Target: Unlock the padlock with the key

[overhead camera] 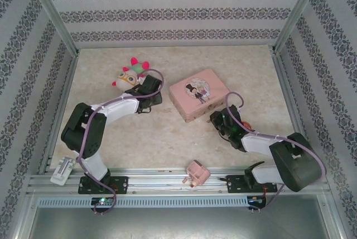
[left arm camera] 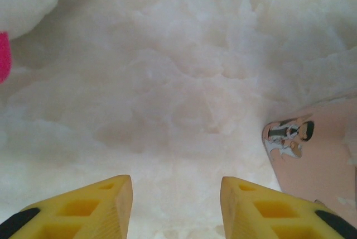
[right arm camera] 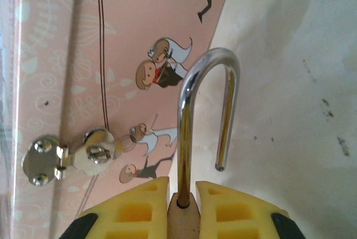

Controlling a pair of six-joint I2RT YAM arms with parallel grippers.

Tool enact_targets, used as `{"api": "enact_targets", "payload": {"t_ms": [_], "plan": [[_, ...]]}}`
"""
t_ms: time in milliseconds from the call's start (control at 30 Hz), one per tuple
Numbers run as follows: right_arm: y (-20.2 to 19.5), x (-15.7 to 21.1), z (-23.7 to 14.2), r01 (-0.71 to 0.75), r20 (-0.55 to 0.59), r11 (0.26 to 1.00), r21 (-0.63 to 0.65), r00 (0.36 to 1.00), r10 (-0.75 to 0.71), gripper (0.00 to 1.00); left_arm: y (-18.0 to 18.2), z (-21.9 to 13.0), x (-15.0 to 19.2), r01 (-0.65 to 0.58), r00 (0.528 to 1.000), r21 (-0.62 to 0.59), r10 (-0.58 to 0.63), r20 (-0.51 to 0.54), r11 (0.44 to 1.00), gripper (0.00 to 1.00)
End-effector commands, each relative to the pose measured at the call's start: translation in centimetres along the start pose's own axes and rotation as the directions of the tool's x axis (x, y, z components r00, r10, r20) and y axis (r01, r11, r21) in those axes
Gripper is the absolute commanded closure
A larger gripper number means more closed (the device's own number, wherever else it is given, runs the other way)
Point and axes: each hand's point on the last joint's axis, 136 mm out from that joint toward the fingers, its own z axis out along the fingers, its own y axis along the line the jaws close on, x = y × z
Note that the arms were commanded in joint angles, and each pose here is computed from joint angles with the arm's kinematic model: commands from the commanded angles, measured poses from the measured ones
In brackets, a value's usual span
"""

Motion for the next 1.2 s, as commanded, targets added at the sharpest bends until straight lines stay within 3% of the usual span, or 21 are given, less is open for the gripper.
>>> {"api": "enact_targets", "payload": {"t_ms": [0,333,600,867,1167], "plan": [[0.2,-0.4,-0.9,0.07,-0.015,0.997,0.035,0.997,-0.069,1.0,-1.0,-1.5,-1.9,0.0,1.0,0.045,-0.001,0.021,0.999,0.45],[0.4,-5.9,-7.1,0.236,0.062,0.948,0.214,0.965,-0.254,1.0,-3.0,-4.8,-2.2,0.068,0.997,0.192,-0.071,0.007,0.979,0.01],[3.6,-12.4,-8.1,0.335,0.052,0.908,0.252,0.932,-0.359,1.0,-4.7,-6.3,-0.9,0.09,0.996,0.271,-0.085,-0.032,0.958,0.01],[6.4,-18.1,-2.2,0.455,-0.031,0.849,0.268,0.885,-0.464,1.0,-5.8,-6.8,0.7,0.095,0.995,0.31,-0.081,-0.058,0.946,0.01],[5.3,-18.5,4.1,0.511,-0.184,0.824,0.243,0.859,-0.478,1.0,-7.6,-6.4,1.4,0.122,0.991,0.377,-0.095,-0.09,0.918,0.01]]}}
